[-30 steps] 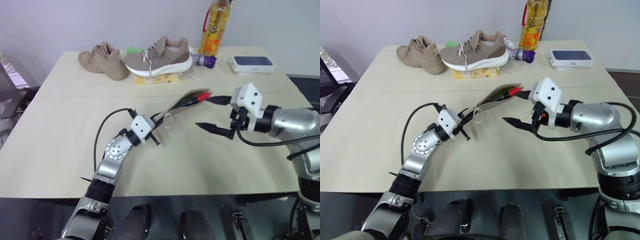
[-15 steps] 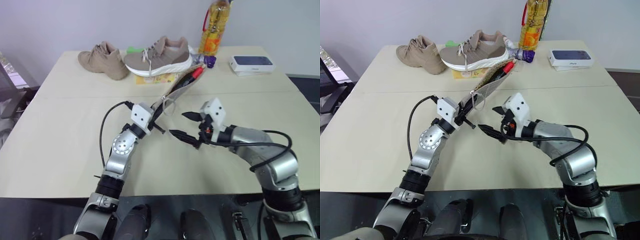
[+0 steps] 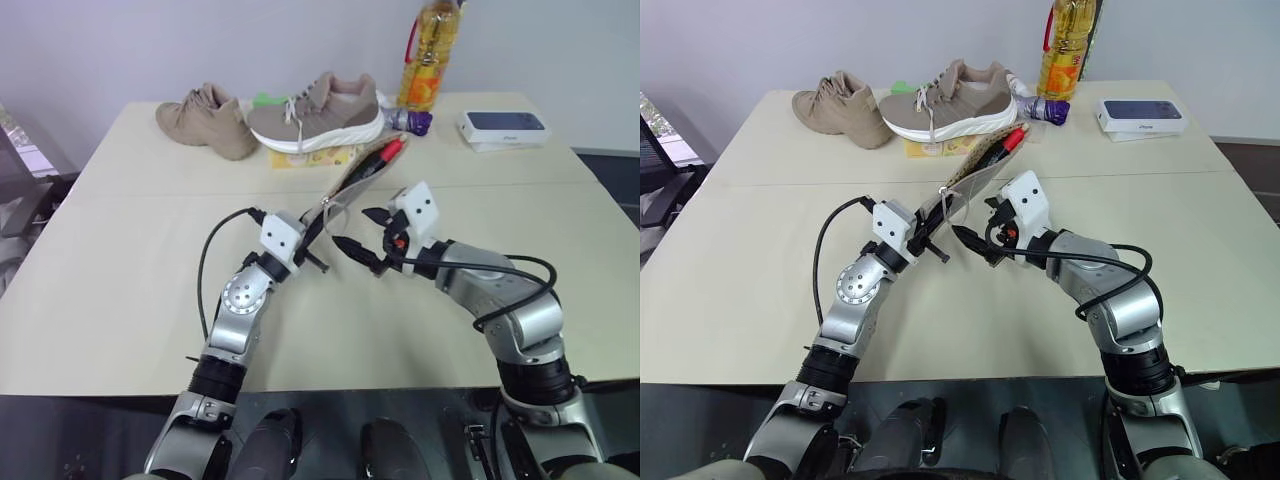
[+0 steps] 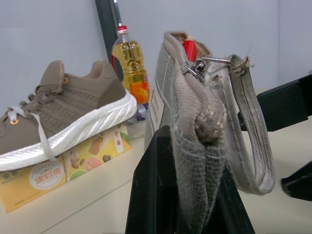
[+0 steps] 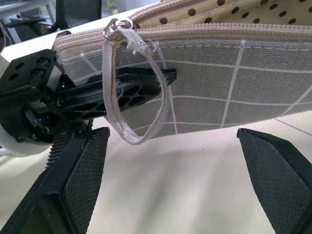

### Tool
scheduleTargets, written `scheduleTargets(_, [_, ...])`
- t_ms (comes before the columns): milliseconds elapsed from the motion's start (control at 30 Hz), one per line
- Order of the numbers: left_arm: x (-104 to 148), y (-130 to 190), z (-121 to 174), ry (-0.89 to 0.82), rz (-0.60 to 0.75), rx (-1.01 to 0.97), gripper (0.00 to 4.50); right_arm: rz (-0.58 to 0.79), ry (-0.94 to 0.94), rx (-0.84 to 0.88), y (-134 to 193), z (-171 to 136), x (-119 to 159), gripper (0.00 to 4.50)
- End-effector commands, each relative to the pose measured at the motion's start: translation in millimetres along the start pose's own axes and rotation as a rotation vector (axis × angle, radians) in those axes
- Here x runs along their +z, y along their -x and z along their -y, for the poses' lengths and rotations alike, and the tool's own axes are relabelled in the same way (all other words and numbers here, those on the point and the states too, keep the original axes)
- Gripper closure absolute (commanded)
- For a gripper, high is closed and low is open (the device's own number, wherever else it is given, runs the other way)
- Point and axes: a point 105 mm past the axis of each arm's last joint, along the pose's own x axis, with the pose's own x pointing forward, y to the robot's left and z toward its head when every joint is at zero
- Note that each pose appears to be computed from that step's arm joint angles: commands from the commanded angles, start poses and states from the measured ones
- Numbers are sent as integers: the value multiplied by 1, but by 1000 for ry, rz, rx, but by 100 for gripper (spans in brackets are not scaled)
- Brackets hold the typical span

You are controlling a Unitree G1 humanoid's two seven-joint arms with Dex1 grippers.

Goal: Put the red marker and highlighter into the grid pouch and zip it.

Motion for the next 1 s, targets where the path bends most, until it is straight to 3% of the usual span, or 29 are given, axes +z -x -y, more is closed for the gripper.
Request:
scheduleTargets(33, [15,-2,1,-22,56,-6,450,82,2,9,-1,-2,20,150])
scheduleTargets(200, [12,1,0,-41,43,-15,450,95,6,-9,1,3,25,421])
scheduleTargets(233, [11,2,0,-49,38,-21,450,99,10,-20,2,6,27,443])
scheduleTargets(500, [1,12,-2,-122,-12,-63,450,101,151,-179,25,52,48,443])
scheduleTargets(667, [-8,29,-3,-157,-61,-107,450,75,267,-391,54,108,62,443])
scheduleTargets(800, [-12,38,-1,-166,-84,-136,450,21,302,-504,72,139,57,443])
scheduleTargets(1000, [-17,49,-2,-159,-120,-154,450,-39,309,-482,73,142,40,443])
